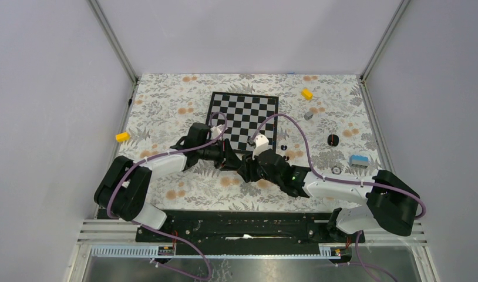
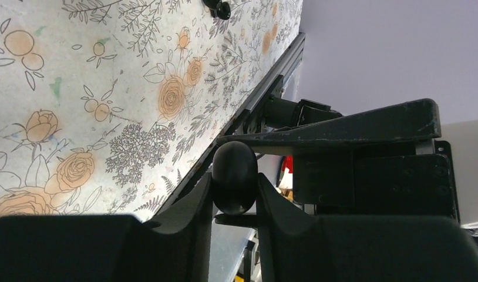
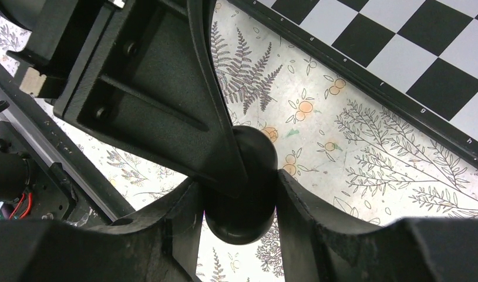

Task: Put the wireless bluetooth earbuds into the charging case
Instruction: Pass from the right arm to the left

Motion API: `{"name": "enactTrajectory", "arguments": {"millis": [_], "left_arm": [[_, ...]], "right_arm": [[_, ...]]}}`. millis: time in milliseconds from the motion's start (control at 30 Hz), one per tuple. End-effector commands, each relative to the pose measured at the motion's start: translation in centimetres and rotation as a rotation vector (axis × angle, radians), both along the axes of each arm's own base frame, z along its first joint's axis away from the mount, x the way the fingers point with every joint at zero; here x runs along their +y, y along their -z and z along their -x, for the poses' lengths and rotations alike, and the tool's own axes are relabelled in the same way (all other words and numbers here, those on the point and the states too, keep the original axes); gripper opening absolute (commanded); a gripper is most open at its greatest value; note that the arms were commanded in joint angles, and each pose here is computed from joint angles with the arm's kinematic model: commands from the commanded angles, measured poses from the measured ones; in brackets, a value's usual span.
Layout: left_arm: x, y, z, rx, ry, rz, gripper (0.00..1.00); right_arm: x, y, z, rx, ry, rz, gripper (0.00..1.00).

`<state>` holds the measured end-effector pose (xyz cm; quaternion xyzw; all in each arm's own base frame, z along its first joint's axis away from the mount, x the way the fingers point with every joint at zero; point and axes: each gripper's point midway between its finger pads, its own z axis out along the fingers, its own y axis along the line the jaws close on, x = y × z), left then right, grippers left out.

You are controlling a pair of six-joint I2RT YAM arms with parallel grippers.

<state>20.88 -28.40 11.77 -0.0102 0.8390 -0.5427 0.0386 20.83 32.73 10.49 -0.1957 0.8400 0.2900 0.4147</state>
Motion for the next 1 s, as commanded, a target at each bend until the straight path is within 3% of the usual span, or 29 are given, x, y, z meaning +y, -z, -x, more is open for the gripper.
{"name": "enactTrajectory", "arguments": {"millis": [0, 33, 100, 267, 400, 533, 733, 833, 967], "left_arm": [[-0.5, -1.1, -0.5, -0.059, 0.022, 0.028, 0.17], [-0.5, -1.1, -0.4, -0.059, 0.022, 0.028, 0.10], [-0.5, -1.1, -0.4, -0.053, 0.021, 0.029, 0.00], [-0.4, -1.3, -0.8, -0.038, -0.009, 0.007, 0.00], [0.0, -1.1, -1.7, 0.018, -0.068, -0.067, 0.00], [0.0, -1.6, -2.5, 0.054, -0.096, -0.114, 0.00], [0.2, -1.7, -2.9, 0.086, -0.112, -0.155, 0.00], [0.2, -2.0, -2.6, 0.095, -0.102, -0.136, 0.00], [0.8, -2.5, -2.6, 0.091, -0.097, -0.093, 0.00]], "right_arm": [[0.7, -2.4, -1.0, -0.049, 0.028, -0.064, 0.40], [0.7, -2.5, -1.0, -0.047, 0.030, -0.064, 0.41], [0.5, -2.5, -1.0, -0.045, 0.038, -0.061, 0.55], [-0.2, -3.3, -1.0, -0.052, 0.052, -0.052, 0.87], [-1.5, -4.4, -0.8, -0.060, 0.079, -0.035, 0.95], [-3.1, -5.7, -0.9, -0.094, 0.108, 0.002, 0.91], [-4.3, -7.3, -1.5, -0.101, 0.199, -0.030, 0.70], [-3.9, -8.1, -1.6, -0.041, 0.224, -0.131, 0.59], [-3.3, -8.6, -2.2, 0.071, 0.203, -0.297, 0.52]]}}
